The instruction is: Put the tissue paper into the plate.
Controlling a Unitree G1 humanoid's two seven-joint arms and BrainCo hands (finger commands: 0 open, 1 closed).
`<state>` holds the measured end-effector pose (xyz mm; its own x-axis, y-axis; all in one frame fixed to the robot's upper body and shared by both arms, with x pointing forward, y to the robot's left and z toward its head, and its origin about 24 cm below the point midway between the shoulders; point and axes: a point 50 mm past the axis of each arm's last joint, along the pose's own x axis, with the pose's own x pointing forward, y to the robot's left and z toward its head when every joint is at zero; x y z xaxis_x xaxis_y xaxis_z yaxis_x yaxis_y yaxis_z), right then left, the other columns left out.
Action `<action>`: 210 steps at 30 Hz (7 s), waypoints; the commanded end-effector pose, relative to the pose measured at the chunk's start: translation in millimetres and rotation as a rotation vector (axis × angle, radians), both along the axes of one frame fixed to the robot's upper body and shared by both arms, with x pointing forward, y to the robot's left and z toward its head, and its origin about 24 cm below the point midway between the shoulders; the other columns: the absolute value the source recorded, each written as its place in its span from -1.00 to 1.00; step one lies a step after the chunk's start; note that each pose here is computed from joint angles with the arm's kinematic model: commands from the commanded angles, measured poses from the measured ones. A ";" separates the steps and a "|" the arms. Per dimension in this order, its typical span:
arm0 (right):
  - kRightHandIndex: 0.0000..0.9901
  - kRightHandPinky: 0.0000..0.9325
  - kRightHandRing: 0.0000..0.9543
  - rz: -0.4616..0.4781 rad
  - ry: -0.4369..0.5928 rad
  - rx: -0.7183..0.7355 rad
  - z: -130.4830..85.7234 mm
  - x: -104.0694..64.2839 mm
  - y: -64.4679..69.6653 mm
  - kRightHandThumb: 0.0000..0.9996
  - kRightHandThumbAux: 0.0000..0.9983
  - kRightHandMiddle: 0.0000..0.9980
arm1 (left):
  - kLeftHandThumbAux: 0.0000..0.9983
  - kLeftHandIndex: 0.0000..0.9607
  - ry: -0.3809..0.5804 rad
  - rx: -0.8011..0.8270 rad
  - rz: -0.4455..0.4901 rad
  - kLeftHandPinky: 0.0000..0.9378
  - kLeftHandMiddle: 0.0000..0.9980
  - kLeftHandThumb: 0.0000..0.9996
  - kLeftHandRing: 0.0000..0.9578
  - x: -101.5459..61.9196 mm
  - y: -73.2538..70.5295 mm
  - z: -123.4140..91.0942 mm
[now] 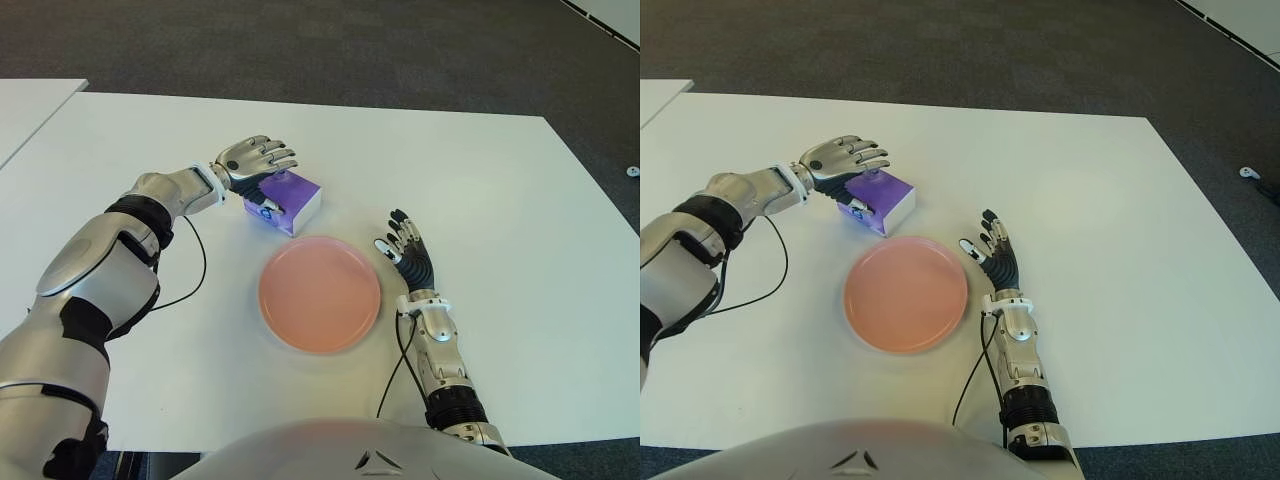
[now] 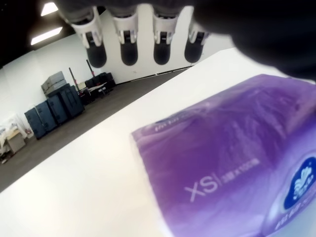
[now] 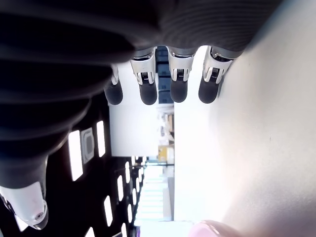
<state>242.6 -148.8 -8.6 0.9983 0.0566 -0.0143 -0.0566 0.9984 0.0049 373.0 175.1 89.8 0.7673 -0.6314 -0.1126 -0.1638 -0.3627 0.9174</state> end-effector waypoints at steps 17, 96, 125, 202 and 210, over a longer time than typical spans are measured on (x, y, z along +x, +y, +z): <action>-1.00 -1.00 -1.00 0.016 0.225 0.011 -44.5 -34.7 -0.1 -0.91 0.24 -1.00 | -0.62 -1.00 0.012 -0.021 -0.018 -1.00 -1.00 -0.56 -1.00 -8.6 -9.9 -24.6; -1.00 -1.00 -1.00 0.038 0.240 -0.002 -39.2 -46.7 -2.1 -0.93 0.26 -1.00 | -0.63 -1.00 0.372 -0.112 0.145 -1.00 -1.00 -0.42 -1.00 -21.9 20.7 -34.4; -1.00 -1.00 -1.00 0.055 0.249 0.000 -39.2 -49.2 -2.1 -0.93 0.22 -1.00 | -0.61 -1.00 0.423 -0.107 0.137 -1.00 -1.00 -0.45 -1.00 -32.8 15.2 -54.3; -1.00 -1.00 -1.00 0.056 0.276 -0.004 -37.8 -49.6 -3.8 -0.84 0.16 -1.00 | -0.31 -1.00 0.287 0.101 0.160 -0.92 -0.97 -0.49 -0.97 -72.2 10.0 -128.7; -1.00 -1.00 -1.00 0.055 0.271 0.001 -35.7 -48.2 -2.0 -0.83 0.19 -1.00 | 0.00 -0.44 0.295 0.028 0.229 0.02 -0.09 -0.12 -0.06 -70.6 11.2 -127.8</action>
